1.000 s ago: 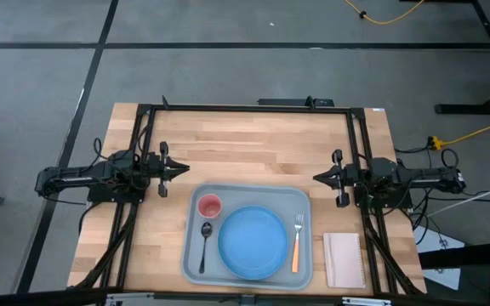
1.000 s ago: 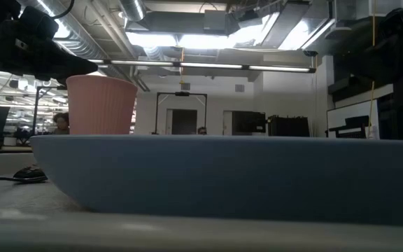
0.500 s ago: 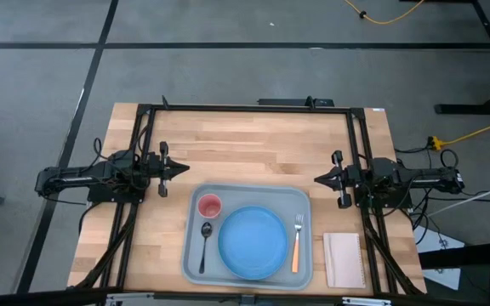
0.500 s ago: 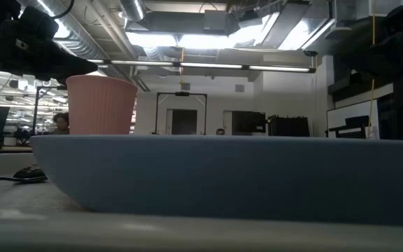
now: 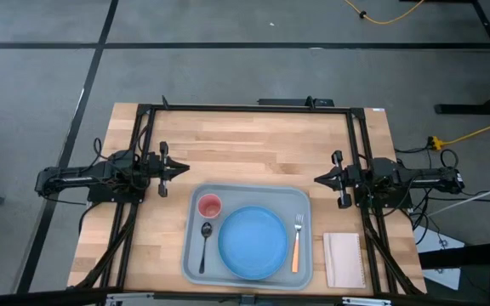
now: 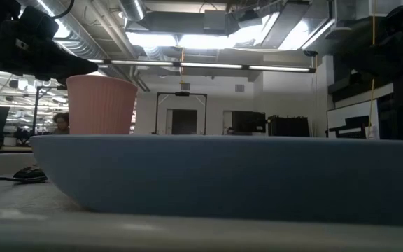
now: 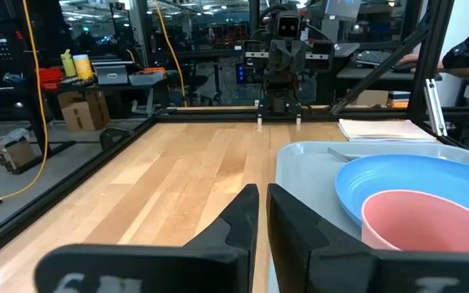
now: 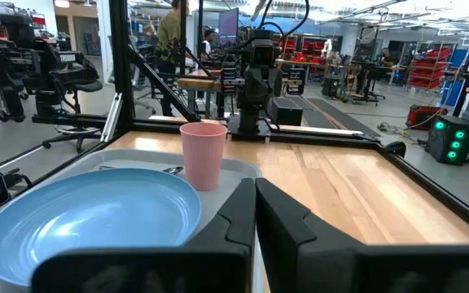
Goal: Pick and place plate/cup/fork/spoon on tray
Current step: Return to Home Position
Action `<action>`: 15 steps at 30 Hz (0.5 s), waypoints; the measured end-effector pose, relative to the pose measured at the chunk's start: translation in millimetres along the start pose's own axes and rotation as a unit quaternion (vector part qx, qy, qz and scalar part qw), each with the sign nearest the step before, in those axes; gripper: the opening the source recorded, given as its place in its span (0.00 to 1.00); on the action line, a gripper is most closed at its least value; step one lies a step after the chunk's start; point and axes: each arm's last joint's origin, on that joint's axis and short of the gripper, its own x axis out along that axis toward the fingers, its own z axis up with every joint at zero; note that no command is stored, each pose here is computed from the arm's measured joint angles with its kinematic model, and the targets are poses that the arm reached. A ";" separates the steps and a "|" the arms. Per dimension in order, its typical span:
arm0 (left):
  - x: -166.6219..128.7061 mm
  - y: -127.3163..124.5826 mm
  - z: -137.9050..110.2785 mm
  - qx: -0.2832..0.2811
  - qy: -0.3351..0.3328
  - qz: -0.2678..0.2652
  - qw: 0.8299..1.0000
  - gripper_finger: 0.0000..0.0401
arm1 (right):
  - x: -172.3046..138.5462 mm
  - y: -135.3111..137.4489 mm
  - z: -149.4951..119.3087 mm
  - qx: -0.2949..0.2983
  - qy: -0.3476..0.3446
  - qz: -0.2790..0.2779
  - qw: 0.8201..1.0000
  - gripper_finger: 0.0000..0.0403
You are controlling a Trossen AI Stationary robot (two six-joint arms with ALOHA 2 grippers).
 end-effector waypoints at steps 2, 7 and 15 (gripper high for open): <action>0.0 0.0 0.0 0.000 0.000 0.000 1.000 0.06 | 0.0 0.0 0.0 -0.001 0.000 0.000 1.000 0.04; 0.0 0.0 0.0 0.000 0.000 0.000 1.000 0.08 | 0.0 0.0 0.0 0.000 0.000 0.000 1.000 0.04; 0.0 0.0 -0.1 0.000 0.000 0.000 1.000 0.05 | 0.0 0.0 0.0 -0.001 0.000 0.000 1.000 0.04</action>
